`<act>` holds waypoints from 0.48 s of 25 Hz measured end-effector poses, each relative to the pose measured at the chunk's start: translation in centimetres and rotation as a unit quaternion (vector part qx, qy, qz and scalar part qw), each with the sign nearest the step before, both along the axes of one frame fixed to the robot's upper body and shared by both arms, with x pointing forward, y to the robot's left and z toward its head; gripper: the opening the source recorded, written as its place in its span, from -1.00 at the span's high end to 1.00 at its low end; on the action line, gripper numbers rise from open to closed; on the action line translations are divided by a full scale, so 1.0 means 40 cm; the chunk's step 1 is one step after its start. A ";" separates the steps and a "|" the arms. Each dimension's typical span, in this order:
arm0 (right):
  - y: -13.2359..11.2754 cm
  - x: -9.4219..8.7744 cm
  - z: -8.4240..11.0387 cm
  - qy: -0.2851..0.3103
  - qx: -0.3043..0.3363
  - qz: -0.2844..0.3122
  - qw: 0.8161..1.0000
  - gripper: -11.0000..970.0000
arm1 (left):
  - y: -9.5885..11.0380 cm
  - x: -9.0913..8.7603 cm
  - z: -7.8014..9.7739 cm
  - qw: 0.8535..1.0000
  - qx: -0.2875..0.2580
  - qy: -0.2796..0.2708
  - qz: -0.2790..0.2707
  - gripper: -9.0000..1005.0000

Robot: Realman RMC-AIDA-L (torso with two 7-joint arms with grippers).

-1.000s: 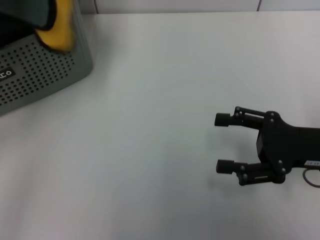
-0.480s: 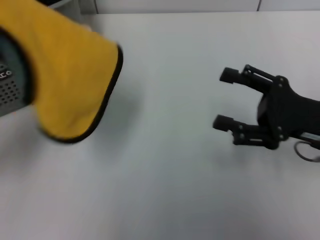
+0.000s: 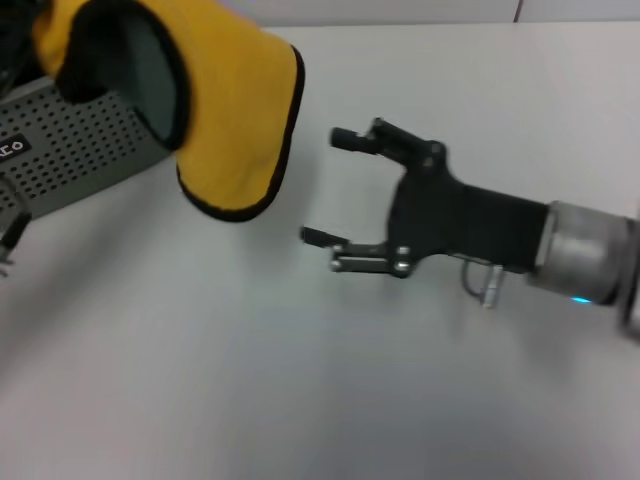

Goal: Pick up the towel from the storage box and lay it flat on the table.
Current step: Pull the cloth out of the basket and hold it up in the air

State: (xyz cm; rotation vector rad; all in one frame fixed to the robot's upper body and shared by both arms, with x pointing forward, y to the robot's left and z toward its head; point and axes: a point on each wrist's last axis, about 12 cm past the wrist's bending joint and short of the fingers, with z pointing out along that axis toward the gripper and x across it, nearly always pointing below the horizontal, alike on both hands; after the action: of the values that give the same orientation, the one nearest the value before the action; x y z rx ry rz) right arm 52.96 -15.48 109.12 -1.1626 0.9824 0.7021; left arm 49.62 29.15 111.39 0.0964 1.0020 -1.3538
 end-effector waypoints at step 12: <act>0.104 -0.061 -0.025 -0.257 -0.085 -0.142 0.952 -0.79 | -0.034 0.043 -0.002 1.000 -0.005 0.024 0.001 0.89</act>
State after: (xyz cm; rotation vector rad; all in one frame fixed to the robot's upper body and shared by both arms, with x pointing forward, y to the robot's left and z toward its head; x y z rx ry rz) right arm 50.52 -11.33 108.14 -1.2381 0.7486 0.0700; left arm 51.36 27.80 111.31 0.0556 1.0342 -1.3641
